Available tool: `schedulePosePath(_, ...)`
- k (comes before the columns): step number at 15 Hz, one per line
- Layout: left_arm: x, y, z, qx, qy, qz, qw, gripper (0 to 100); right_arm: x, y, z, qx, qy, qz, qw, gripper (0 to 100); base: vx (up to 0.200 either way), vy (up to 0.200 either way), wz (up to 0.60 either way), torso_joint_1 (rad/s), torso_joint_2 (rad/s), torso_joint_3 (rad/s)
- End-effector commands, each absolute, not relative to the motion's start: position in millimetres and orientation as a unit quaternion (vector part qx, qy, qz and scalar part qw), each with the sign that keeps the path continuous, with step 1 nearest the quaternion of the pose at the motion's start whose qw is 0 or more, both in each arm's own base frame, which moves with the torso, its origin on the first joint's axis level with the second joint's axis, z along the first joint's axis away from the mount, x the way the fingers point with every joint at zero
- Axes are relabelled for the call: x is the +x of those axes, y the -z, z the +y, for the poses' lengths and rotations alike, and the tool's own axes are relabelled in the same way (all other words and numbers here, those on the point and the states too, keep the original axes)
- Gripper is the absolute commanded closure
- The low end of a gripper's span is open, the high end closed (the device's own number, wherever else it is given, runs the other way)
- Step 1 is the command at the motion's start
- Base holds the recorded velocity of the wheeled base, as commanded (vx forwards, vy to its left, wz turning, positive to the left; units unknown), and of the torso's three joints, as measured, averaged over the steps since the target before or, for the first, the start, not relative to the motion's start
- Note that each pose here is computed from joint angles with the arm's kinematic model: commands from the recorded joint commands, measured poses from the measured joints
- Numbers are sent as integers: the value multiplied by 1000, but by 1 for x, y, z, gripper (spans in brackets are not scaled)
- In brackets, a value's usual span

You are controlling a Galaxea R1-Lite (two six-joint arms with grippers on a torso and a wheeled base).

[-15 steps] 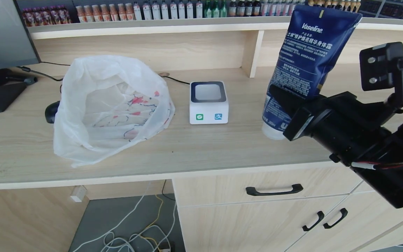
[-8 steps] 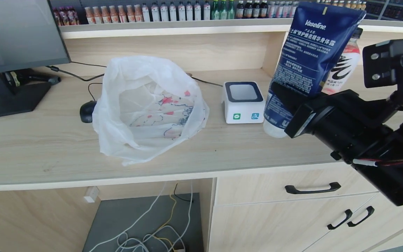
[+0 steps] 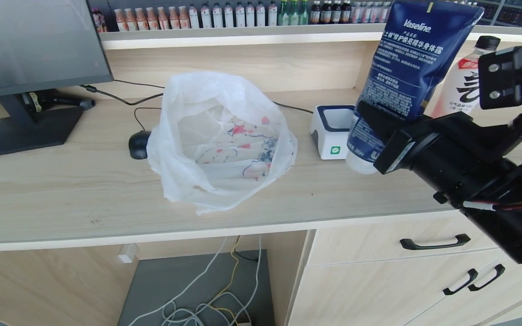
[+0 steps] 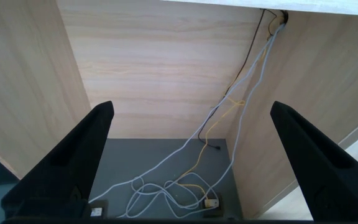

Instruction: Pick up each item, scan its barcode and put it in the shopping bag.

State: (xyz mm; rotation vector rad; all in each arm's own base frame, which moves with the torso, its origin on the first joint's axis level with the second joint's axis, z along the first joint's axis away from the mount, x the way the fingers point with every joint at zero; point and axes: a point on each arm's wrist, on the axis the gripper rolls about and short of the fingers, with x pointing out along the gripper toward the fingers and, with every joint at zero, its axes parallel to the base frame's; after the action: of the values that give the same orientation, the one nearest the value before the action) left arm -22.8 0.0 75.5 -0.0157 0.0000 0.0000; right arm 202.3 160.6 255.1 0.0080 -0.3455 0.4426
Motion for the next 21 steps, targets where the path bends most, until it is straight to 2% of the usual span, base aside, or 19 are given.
schedulePosePath(1, -23, -75, 0, -8, 0, 0, 1000, 0, 201, -255, 160, -4, -217, -171, 961, 100, 0, 0, 0, 0, 0, 0)
schedulePosePath(3, -23, -75, 0, -8, 0, 0, 1000, 0, 206, -266, 162, 2, -210, -189, 959, 100, 0, 0, 0, 0, 0, 0)
schedulePosePath(6, -23, -75, 0, -8, 0, 0, 1000, 0, 223, -273, 137, -14, -134, -199, 971, 100, 0, 0, 0, 0, 0, 0)
schedulePosePath(9, -23, -75, 0, -8, 0, 0, 1000, 0, 233, -277, 131, -17, -118, -201, 972, 100, 0, 0, 0, 0, 0, 0)
schedulePosePath(10, -23, -75, 0, -8, 0, 0, 1000, 0, 257, -280, 123, -29, -98, -192, 976, 100, 0, 0, 0, 0, 0, 0)
schedulePosePath(13, -23, -75, 0, -8, 0, 0, 1000, 0, 289, -302, 114, -52, -112, -181, 976, 100, 0, 0, 0, 0, 0, 0)
schedulePosePath(16, -23, -75, 0, -8, 0, 0, 1000, 0, 319, -323, 125, -64, -107, -197, 972, 100, 0, 0, 0, 0, 0, 0)
schedulePosePath(21, -23, -75, 0, -8, -1, 0, 1000, 0, 330, -322, 130, -134, -93, -205, 965, 100, 0, 0, 0, 0, 0, 0)
